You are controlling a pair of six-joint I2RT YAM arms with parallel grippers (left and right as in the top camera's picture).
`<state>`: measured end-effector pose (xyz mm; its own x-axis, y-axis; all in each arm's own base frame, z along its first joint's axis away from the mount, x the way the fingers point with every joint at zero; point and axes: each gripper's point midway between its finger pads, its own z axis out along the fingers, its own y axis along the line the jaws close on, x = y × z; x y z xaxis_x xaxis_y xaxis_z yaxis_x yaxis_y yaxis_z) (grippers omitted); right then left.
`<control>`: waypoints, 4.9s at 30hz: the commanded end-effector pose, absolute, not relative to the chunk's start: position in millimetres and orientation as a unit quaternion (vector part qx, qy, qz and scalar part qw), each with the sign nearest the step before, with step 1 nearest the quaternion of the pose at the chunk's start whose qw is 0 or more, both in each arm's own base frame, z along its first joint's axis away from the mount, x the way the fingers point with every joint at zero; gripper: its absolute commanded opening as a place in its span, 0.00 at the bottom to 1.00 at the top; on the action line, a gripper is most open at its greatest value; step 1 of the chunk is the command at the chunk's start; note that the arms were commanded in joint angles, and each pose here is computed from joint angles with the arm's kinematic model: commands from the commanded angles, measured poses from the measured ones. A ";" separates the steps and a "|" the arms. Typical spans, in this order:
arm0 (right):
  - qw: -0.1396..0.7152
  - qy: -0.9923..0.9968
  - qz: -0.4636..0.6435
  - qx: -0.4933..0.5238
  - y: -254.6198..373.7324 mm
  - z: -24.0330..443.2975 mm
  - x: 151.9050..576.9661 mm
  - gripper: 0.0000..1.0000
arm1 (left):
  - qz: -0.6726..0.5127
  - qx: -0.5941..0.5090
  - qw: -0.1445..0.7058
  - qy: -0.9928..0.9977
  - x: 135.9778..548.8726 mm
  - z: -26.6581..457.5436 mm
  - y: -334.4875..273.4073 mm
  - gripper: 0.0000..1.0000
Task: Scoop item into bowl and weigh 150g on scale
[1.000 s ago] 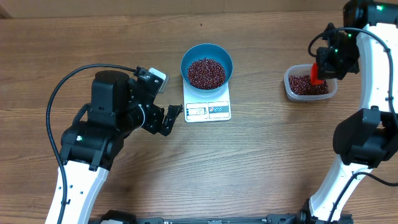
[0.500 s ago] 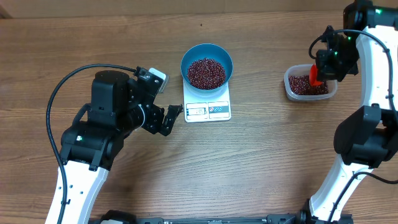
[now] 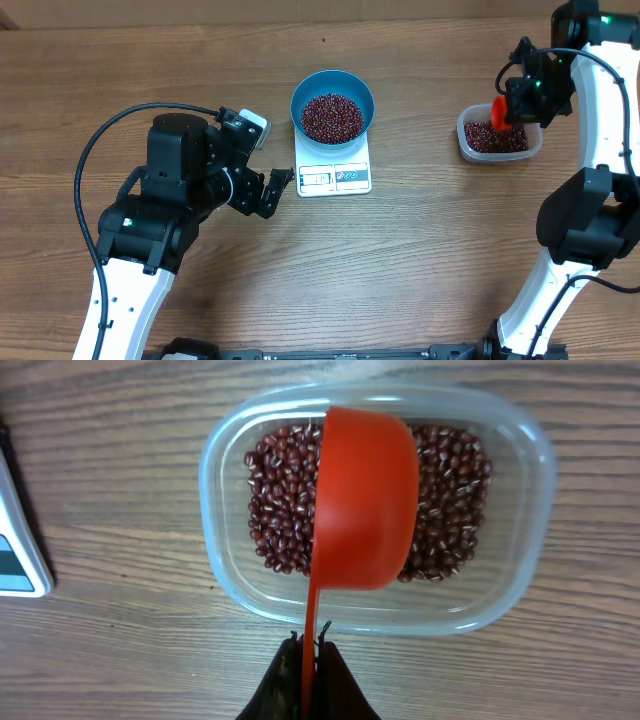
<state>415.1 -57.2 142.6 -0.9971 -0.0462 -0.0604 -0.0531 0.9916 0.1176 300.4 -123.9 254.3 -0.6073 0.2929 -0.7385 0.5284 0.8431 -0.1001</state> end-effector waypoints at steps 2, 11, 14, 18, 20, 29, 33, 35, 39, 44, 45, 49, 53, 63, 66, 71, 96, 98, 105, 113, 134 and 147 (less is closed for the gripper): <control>-0.006 0.996 0.075 -0.039 -53.8 120.7 401.8 0.04 | -0.159 0.228 0.387 0.879 300.6 263.9 -125.5 1.00; 0.009 0.996 0.077 -0.040 -55.5 96.8 410.5 0.04 | -0.159 0.228 0.387 0.879 300.6 263.9 -125.5 1.00; 0.013 0.996 0.077 -0.040 -55.4 96.8 412.5 0.04 | -0.159 0.228 0.387 0.879 300.6 263.9 -125.5 1.00; 0.024 0.996 0.072 -0.041 -57.3 96.3 418.1 0.04 | -0.159 0.228 0.387 0.879 300.6 263.8 -125.4 1.00; 0.026 0.997 0.057 -0.041 -62.7 95.6 419.4 0.04 | -0.159 0.228 0.387 0.879 300.6 263.9 -125.5 1.00; 0.005 1.000 -0.002 -0.012 -101.4 94.3 408.4 0.04 | -0.159 0.228 0.387 0.879 300.6 263.8 -125.4 0.99; 0.008 1.000 0.000 -0.011 -102.3 94.3 409.2 0.04 | -0.159 0.228 0.387 0.879 300.6 263.8 -125.4 1.00; 0.020 0.999 0.027 -0.015 -93.0 94.7 413.9 0.04 | -0.159 0.228 0.387 0.879 300.6 263.9 -125.5 1.00; 0.024 0.996 0.086 -0.024 -63.0 97.1 415.3 0.04 | -0.159 0.228 0.387 0.879 300.6 263.9 -125.5 0.99; 0.014 0.995 0.092 -0.028 -44.8 95.4 414.2 0.04 | -0.159 0.228 0.387 0.879 300.6 263.9 -125.5 1.00; 0.011 0.995 0.093 -0.027 -42.9 94.3 413.2 0.04 | -0.159 0.228 0.387 0.879 300.6 263.8 -125.4 1.00; -0.010 0.995 0.098 -0.024 -39.5 79.8 402.9 0.04 | -0.159 0.228 0.387 0.879 300.6 263.9 -125.5 1.00; -0.035 0.994 0.105 -0.011 -36.5 65.1 390.0 0.04 | -0.159 0.228 0.387 0.879 300.6 263.8 -125.4 1.00; -0.023 0.977 0.213 -0.003 -6.6 83.2 391.9 0.04 | -0.159 0.228 0.387 0.879 300.6 263.8 -125.4 1.00; -0.012 0.969 0.248 0.018 -10.0 90.2 394.1 0.04 | -0.159 0.228 0.387 0.879 300.6 263.9 -125.5 1.00; 0.011 0.953 0.296 0.055 -23.7 99.2 398.0 0.04 | -0.159 0.228 0.387 0.879 300.6 264.0 -125.4 0.99; 0.159 0.832 0.524 0.088 -75.0 161.7 375.2 0.04 | -0.159 0.228 0.387 0.879 300.6 263.8 -125.4 0.99; 0.160 0.826 0.534 0.079 -64.9 165.7 378.9 0.04 | -0.159 0.228 0.387 0.879 300.6 263.9 -125.5 1.00; 0.145 0.805 0.575 0.021 1.8 182.3 395.5 0.04 | -0.159 0.228 0.387 0.879 300.6 263.9 -125.5 1.00; 0.100 0.811 0.574 -0.051 77.6 206.1 404.8 0.04 | -0.159 0.228 0.387 0.879 300.6 263.8 -125.4 0.99; 0.087 0.923 0.315 -0.202 205.2 192.5 419.6 0.04 | -0.159 0.228 0.387 0.879 300.6 263.8 -125.4 0.99; 0.200 0.942 0.083 -0.258 211.9 204.5 453.8 0.04 | -0.159 0.228 0.387 0.879 300.6 263.8 -125.4 1.00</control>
